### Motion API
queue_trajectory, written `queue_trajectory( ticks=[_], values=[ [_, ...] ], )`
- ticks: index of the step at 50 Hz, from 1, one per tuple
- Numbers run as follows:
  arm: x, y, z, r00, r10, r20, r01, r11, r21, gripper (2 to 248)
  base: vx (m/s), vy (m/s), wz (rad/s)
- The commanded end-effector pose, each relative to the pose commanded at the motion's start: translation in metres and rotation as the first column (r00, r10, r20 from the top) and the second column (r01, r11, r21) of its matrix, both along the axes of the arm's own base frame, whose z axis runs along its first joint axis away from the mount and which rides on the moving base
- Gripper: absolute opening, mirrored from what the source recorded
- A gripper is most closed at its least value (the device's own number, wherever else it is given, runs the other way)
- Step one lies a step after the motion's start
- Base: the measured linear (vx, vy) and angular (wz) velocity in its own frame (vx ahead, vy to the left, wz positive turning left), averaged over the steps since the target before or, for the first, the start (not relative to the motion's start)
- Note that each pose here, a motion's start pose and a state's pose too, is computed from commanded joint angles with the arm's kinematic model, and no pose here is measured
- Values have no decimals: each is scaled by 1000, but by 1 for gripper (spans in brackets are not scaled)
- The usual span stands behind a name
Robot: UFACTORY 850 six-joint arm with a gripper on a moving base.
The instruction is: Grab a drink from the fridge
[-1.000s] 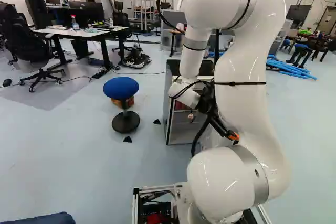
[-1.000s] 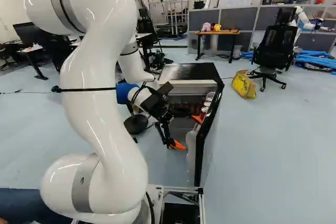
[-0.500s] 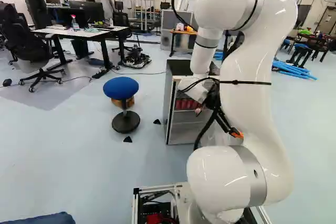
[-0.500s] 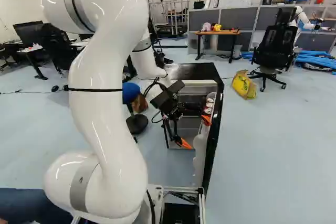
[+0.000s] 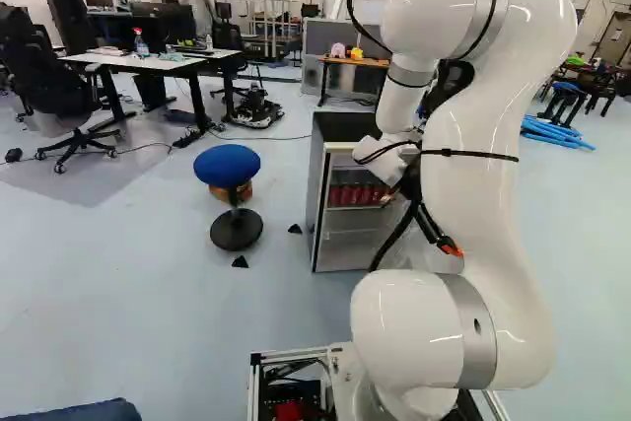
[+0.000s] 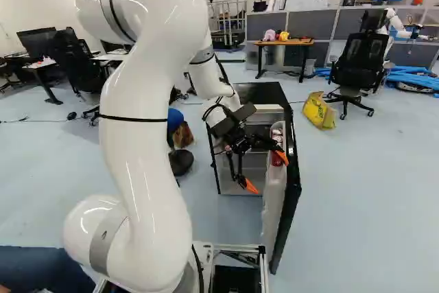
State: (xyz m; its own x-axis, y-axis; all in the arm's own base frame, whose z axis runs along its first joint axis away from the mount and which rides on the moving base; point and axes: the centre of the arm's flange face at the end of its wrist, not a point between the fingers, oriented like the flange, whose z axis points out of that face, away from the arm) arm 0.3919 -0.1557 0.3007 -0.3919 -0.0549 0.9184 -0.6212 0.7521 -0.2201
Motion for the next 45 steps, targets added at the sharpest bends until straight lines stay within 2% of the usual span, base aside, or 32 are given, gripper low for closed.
queue_trajectory(
  ticks=[20,45],
  values=[
    [11,-42,6,996,-64,56,64,998,-8,247,0,0,0],
    [25,-96,11,988,-71,134,74,997,-21,247,0,0,0]
  ],
)
